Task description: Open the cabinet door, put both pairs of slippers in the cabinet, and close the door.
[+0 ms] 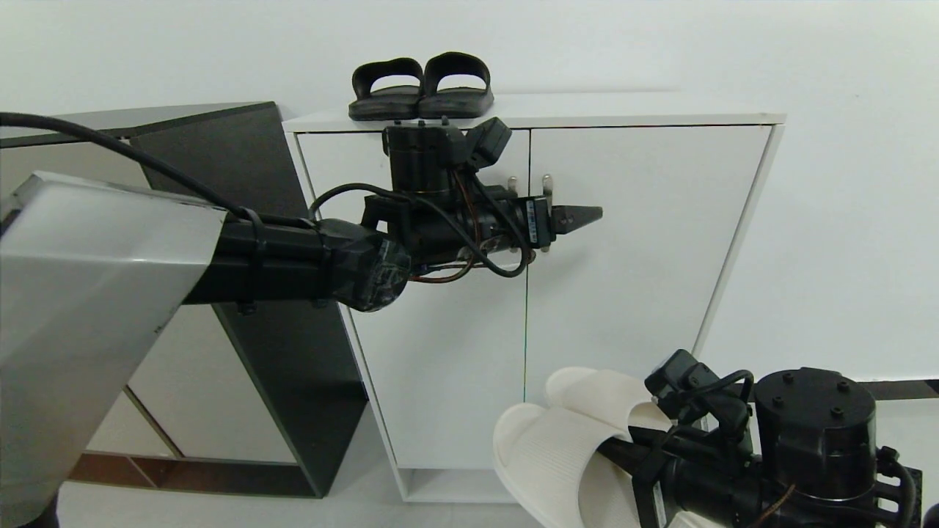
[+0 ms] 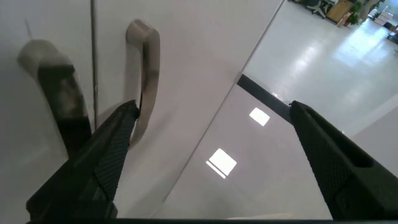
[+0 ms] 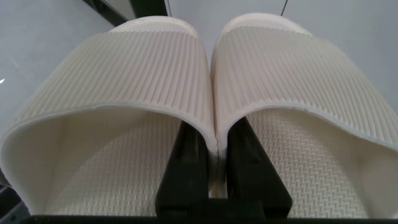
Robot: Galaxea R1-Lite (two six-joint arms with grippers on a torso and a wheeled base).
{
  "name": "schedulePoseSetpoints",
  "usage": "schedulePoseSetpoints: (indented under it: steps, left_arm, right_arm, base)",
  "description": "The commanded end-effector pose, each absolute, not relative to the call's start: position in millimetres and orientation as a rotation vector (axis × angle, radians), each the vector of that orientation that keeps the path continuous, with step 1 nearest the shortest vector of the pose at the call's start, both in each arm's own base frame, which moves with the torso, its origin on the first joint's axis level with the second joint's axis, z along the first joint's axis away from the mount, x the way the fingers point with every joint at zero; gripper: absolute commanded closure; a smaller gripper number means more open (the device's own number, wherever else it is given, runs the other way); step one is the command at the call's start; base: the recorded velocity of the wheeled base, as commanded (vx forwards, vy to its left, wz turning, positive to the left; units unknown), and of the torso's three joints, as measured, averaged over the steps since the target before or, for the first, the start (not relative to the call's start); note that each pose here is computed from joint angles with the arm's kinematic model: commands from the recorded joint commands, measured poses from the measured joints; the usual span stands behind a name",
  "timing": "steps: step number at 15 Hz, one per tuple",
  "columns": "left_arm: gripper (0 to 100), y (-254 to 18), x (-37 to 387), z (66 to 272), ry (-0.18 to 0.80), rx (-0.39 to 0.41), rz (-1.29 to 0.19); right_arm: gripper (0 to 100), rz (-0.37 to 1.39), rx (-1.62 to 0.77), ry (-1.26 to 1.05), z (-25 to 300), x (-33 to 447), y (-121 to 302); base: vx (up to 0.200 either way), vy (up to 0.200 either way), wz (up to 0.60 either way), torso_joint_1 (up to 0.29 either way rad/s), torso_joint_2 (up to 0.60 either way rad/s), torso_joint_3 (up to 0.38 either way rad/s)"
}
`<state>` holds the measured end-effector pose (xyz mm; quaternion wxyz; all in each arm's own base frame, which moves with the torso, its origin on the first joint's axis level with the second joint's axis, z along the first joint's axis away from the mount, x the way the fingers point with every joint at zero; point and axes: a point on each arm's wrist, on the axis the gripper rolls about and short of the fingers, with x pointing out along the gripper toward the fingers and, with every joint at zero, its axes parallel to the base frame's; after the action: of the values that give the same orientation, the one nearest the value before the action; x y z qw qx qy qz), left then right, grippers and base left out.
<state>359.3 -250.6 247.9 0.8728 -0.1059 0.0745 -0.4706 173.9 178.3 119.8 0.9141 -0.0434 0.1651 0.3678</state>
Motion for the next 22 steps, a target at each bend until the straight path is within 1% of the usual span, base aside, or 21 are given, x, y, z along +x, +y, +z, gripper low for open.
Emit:
schedulePoseSetpoints:
  steps: [1, 2, 7, 8, 9, 11, 13, 16, 17, 19, 20, 22]
  left_arm:
    - [0, -253.4, 360.8, 244.4, 0.162, -0.221, -0.987]
    - [100, -254.7, 360.4, 244.1, 0.162, -0.221, -0.990]
    - [100, -258.6, 354.0, 243.7, 0.171, -0.219, -1.007]
    - [100, -256.5, 347.5, 247.2, 0.171, -0.219, -1.012]
    - [100, -257.9, 342.7, 245.6, 0.180, -0.216, -1.020]
    - [100, -256.5, 323.4, 249.0, 0.194, -0.213, -1.043]
    - [100, -254.5, 306.8, 252.0, 0.203, -0.209, -1.057]
    - [100, -245.4, 285.2, 258.2, 0.206, -0.204, -1.072]
    - [100, -235.5, 268.5, 262.4, 0.208, -0.203, -1.064]
    - [100, -228.0, 255.8, 264.1, 0.206, -0.201, -1.012]
    - [100, -218.1, 246.2, 265.3, 0.202, -0.205, -0.998]
    - [100, -210.9, 254.9, 267.2, 0.176, -0.226, -0.969]
  right_arm:
    - [100, 0.758, -0.090, 0.341, 119.3, 174.0, 178.6]
    - [100, 0.758, -0.090, 0.341, 119.3, 174.0, 178.6]
    - [100, 0.787, -0.090, 0.357, 116.9, 170.9, 176.9]
    - [100, 0.809, -0.093, 0.369, 114.5, 168.1, 174.7]
    - [100, 0.826, -0.094, 0.375, 113.7, 165.9, 173.0]
    - [100, 0.921, -0.087, 0.371, 117.6, 155.7, 165.5]
    - [100, 0.930, -0.090, 0.375, 118.4, 153.3, 163.7]
    - [100, 0.944, -0.096, 0.375, 118.6, 148.7, 162.8]
    - [100, 0.954, -0.103, 0.388, 118.5, 144.9, 162.3]
    - [100, 0.958, -0.112, 0.409, 118.5, 142.5, 161.6]
    - [100, 0.960, -0.113, 0.405, 119.7, 141.3, 161.2]
    - [100, 0.963, -0.114, 0.407, 119.4, 140.6, 161.5]
  base:
    - [0.000, 0.000, 0.00, 0.000, 0.00, 0.000]
    - [0.000, 0.000, 0.00, 0.000, 0.00, 0.000]
    - [0.000, 0.000, 0.00, 0.000, 0.00, 0.000]
    - [0.000, 0.000, 0.00, 0.000, 0.00, 0.000]
    - [0.000, 0.000, 0.00, 0.000, 0.00, 0.000]
    - [0.000, 0.000, 0.00, 0.000, 0.00, 0.000]
    - [0.000, 0.000, 0.00, 0.000, 0.00, 0.000]
    - [0.000, 0.000, 0.00, 0.000, 0.00, 0.000]
    - [0.000, 0.000, 0.00, 0.000, 0.00, 0.000]
    - [0.000, 0.000, 0.00, 0.000, 0.00, 0.000]
    - [0.000, 0.000, 0.00, 0.000, 0.00, 0.000]
    - [0.000, 0.000, 0.00, 0.000, 0.00, 0.000]
